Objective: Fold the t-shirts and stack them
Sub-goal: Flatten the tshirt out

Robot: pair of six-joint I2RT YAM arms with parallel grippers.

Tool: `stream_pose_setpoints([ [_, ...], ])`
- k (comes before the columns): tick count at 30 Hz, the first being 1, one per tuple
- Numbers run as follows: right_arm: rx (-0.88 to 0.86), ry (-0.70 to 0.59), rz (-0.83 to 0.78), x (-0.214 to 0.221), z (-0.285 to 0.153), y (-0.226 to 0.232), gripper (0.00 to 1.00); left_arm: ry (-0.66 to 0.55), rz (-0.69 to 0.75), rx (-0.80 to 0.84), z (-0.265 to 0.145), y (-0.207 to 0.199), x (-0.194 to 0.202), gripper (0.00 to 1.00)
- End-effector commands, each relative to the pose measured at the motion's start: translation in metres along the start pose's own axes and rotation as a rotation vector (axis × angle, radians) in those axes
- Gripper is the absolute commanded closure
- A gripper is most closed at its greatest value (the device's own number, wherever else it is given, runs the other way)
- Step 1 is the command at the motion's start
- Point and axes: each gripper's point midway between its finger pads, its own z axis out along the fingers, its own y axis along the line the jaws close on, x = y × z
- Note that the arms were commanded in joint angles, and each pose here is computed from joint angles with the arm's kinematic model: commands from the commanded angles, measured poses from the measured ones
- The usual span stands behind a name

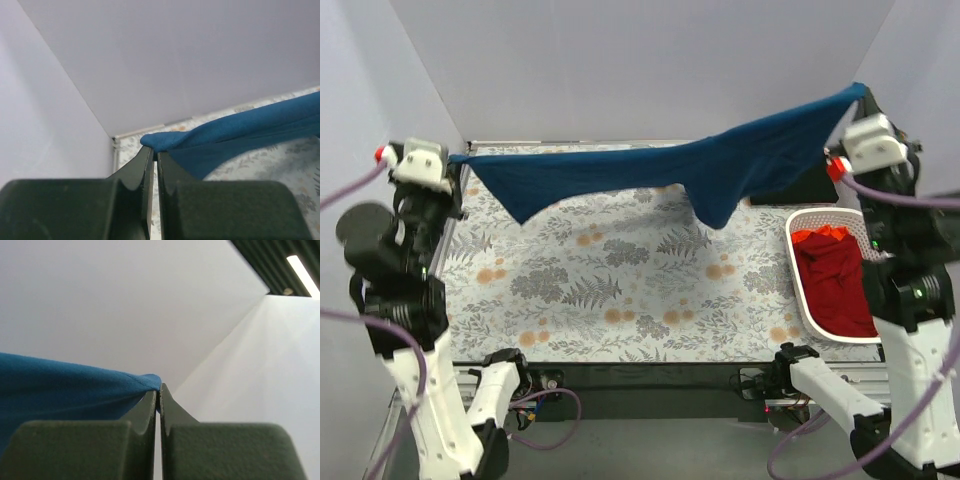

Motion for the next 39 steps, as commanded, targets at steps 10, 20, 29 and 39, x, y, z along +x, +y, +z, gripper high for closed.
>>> stream_pose_setpoints([
  [10, 0.184, -0.164, -0.073, -0.075, -0.035, -0.081, 0.99, -0.121, 0.082, -0.245, -0.057, 0.032, -0.051, 1.00],
  [20, -0.090, -0.027, -0.229, 0.040, 0.075, 0.050, 0.99, 0.198, -0.037, 0.025, 0.002, -0.006, 0.057, 1.00],
  [29, -0.461, 0.099, -0.176, 0.186, 0.078, 0.234, 0.99, 0.559, -0.213, 0.121, 0.044, -0.036, 0.241, 1.00],
  [39, -0.557, 0.241, -0.134, 0.285, 0.145, 0.332, 0.99, 0.827, -0.313, 0.114, 0.159, -0.027, 0.368, 1.00],
])
